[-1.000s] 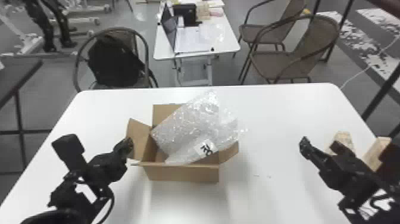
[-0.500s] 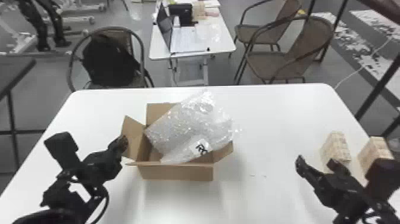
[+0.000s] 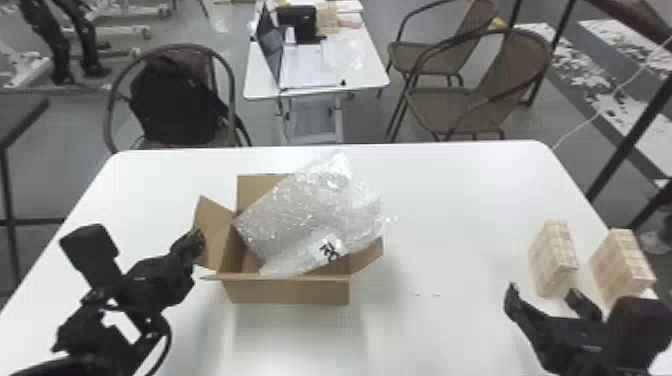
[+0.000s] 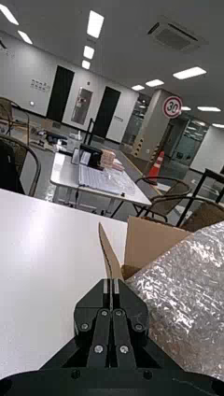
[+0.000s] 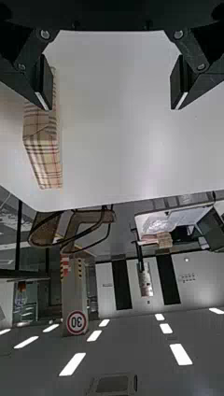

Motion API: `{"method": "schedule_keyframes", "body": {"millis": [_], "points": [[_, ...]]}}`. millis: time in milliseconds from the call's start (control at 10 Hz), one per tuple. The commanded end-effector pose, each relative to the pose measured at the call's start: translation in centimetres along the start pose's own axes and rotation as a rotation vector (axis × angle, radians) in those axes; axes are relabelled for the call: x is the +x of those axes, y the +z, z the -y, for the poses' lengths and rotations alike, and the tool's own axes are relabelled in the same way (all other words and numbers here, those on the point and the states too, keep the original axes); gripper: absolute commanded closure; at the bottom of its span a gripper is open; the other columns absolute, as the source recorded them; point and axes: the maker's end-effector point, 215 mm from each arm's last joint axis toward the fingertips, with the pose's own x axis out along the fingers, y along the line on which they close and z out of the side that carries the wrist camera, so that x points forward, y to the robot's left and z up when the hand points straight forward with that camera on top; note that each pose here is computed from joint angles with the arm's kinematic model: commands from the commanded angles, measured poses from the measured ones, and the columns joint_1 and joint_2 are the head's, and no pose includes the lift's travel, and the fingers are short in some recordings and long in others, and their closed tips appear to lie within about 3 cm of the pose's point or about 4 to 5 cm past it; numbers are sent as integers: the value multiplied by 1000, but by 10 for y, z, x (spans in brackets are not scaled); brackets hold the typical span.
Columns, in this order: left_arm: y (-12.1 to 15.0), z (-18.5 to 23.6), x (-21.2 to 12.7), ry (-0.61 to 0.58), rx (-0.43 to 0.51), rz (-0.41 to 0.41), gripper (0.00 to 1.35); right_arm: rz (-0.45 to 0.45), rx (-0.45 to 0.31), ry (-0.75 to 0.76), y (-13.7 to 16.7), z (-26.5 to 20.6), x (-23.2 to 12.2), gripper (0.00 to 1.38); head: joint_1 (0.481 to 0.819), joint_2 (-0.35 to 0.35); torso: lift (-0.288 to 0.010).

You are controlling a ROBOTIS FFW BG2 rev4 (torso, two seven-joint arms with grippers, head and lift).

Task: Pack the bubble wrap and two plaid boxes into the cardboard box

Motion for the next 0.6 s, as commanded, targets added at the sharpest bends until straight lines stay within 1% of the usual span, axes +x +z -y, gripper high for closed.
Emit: {"method": "schedule_keyframes", "body": {"millis": [0,200,500], "points": [[-1,0,-1,1,-3,-1,1191,-17,-21,-45,-13,19,-6,317,695,38,-90],[-2,-1,-1,2,-3,-2,1191,-25,-42,-87,-20,43,-8,317,695,7,-90],[-2,-1,-1,0,-3,-2,1191,-14,-59,-97,-16,65,4,317,695,-26,-90]]}}
